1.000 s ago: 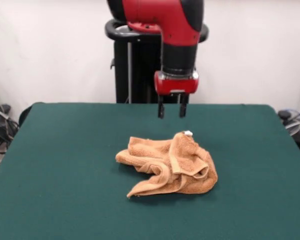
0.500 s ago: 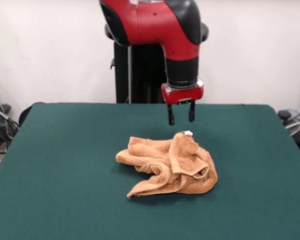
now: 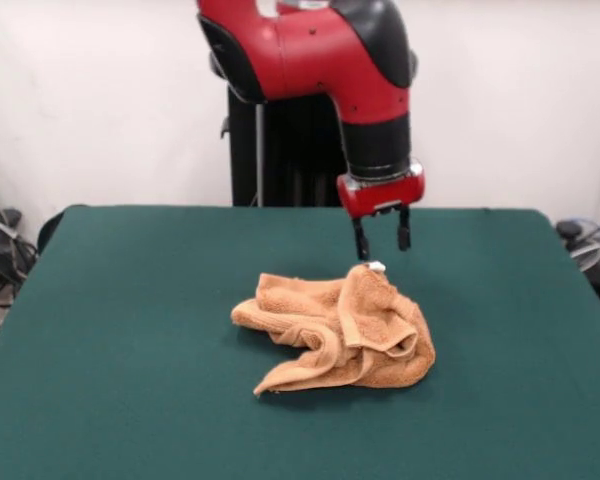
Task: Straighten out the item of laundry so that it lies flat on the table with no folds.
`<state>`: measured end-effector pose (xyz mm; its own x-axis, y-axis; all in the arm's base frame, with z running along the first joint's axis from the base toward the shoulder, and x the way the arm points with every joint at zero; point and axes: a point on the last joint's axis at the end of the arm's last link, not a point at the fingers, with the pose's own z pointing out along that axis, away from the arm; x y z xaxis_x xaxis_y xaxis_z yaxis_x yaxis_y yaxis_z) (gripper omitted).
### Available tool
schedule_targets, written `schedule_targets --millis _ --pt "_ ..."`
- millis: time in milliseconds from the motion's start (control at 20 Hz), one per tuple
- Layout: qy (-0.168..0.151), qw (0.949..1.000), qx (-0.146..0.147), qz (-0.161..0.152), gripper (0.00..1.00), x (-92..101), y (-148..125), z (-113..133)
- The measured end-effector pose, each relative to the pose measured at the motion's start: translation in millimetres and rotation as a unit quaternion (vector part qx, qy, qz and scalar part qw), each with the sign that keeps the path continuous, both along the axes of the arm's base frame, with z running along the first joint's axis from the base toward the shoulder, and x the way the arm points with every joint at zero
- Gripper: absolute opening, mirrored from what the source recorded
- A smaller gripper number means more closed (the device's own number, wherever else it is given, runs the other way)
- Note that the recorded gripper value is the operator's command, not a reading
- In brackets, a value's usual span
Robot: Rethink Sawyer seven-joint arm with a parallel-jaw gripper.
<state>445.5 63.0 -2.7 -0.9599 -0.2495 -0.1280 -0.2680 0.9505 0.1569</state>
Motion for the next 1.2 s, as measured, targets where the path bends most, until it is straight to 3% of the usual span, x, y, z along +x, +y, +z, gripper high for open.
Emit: schedule_targets --millis 500,850,1200 --pt "0.059 0.9972 -0.033 0.033 1.0 47.2 1.5 -7.3" --pt "0.046 0.9971 -0.051 0.032 1.0 102.5 0.3 -34.1" --pt "0.054 0.996 -0.064 0.031 1.0 121.9 -4.6 -45.3"
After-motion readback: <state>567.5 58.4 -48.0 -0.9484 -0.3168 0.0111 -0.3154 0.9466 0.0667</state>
